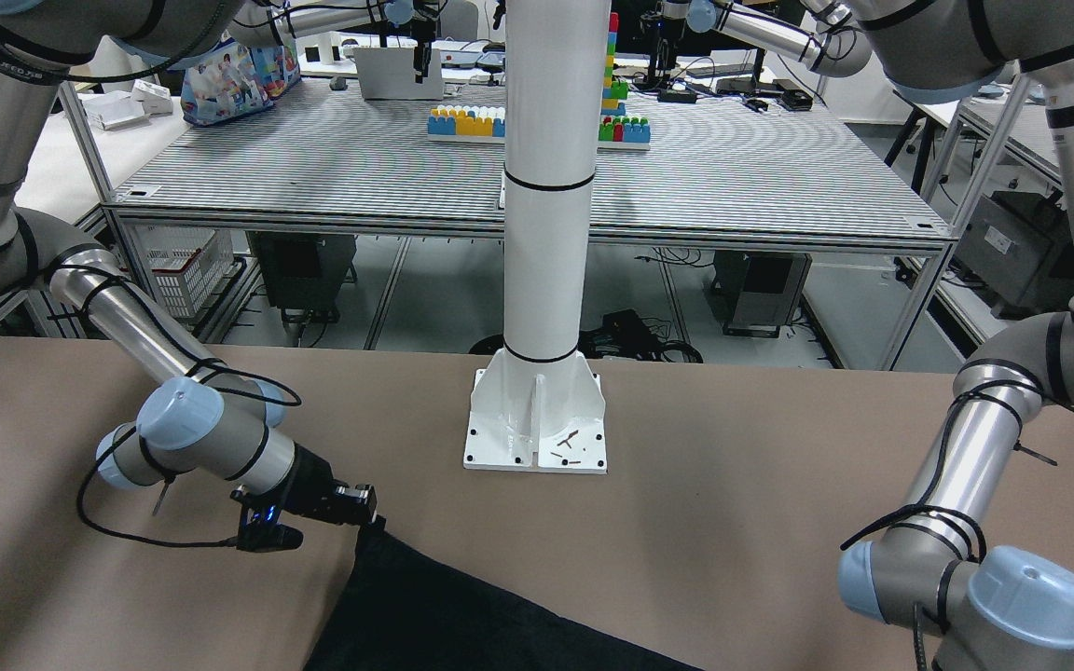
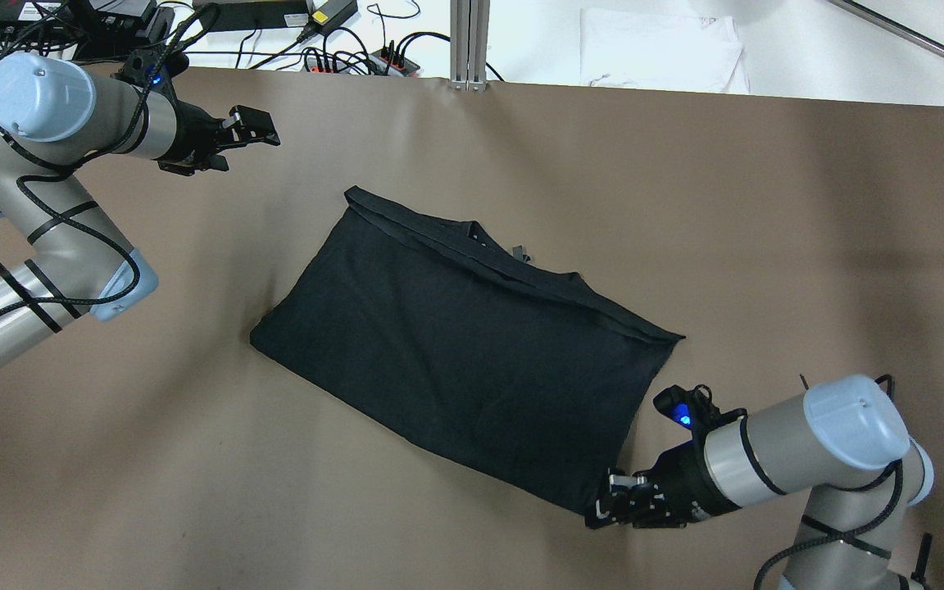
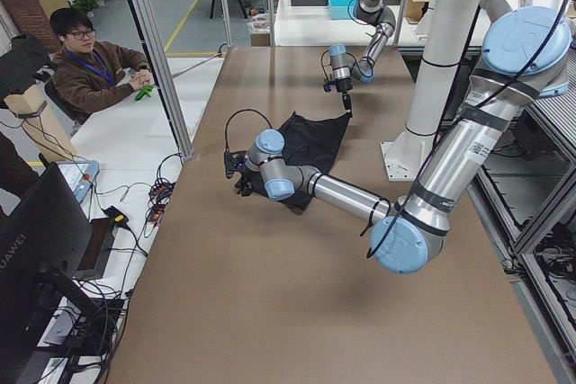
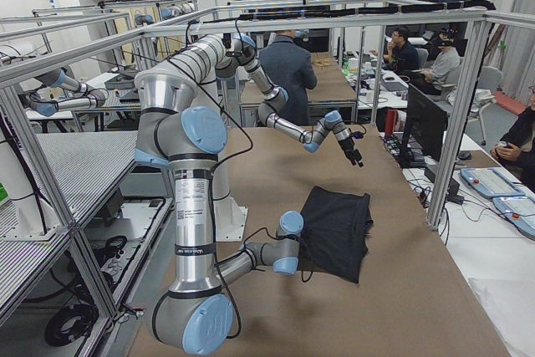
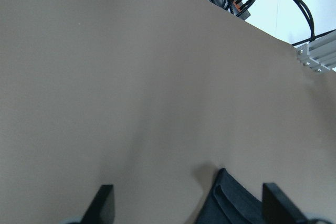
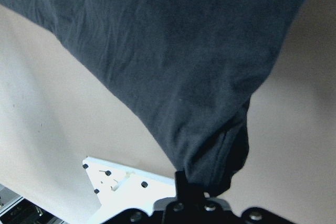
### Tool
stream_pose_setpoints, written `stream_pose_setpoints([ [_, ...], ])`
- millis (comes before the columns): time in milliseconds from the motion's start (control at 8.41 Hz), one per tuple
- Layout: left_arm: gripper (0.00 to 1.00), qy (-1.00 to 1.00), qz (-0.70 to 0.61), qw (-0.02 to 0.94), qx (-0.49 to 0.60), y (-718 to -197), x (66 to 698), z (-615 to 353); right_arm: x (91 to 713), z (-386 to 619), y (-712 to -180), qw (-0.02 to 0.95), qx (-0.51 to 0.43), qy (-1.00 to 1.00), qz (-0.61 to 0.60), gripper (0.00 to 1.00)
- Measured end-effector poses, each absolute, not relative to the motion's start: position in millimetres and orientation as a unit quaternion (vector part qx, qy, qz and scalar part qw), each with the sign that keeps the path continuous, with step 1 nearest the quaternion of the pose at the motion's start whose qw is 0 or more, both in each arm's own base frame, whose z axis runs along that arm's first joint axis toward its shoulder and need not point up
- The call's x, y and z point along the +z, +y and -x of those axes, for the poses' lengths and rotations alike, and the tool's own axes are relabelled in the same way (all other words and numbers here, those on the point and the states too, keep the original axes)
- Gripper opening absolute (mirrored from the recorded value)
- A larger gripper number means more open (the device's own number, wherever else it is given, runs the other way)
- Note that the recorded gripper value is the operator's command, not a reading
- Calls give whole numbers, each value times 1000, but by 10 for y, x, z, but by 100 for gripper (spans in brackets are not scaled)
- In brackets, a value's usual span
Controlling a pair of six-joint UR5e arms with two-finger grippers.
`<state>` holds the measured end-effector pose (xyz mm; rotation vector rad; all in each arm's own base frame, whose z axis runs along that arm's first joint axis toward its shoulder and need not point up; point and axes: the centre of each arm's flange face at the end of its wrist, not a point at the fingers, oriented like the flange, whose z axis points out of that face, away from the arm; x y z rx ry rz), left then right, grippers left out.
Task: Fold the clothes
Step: 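Drag the grasped corner toward the robot with the right gripper, rotating the shirt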
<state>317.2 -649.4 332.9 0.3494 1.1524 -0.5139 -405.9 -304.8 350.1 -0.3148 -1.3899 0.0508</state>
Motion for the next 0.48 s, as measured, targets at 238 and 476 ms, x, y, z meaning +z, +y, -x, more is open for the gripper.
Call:
stream_pose_setpoints([
  [238,100,535,-165,793,-240,-6498,3332,-3169,3283,4242,-2536,744,-10,-644,178,82],
  [476,100,534,-165,793,-241,-6500,3340,-3171,3212,4335,-2338,740,-22,-646,186,94],
])
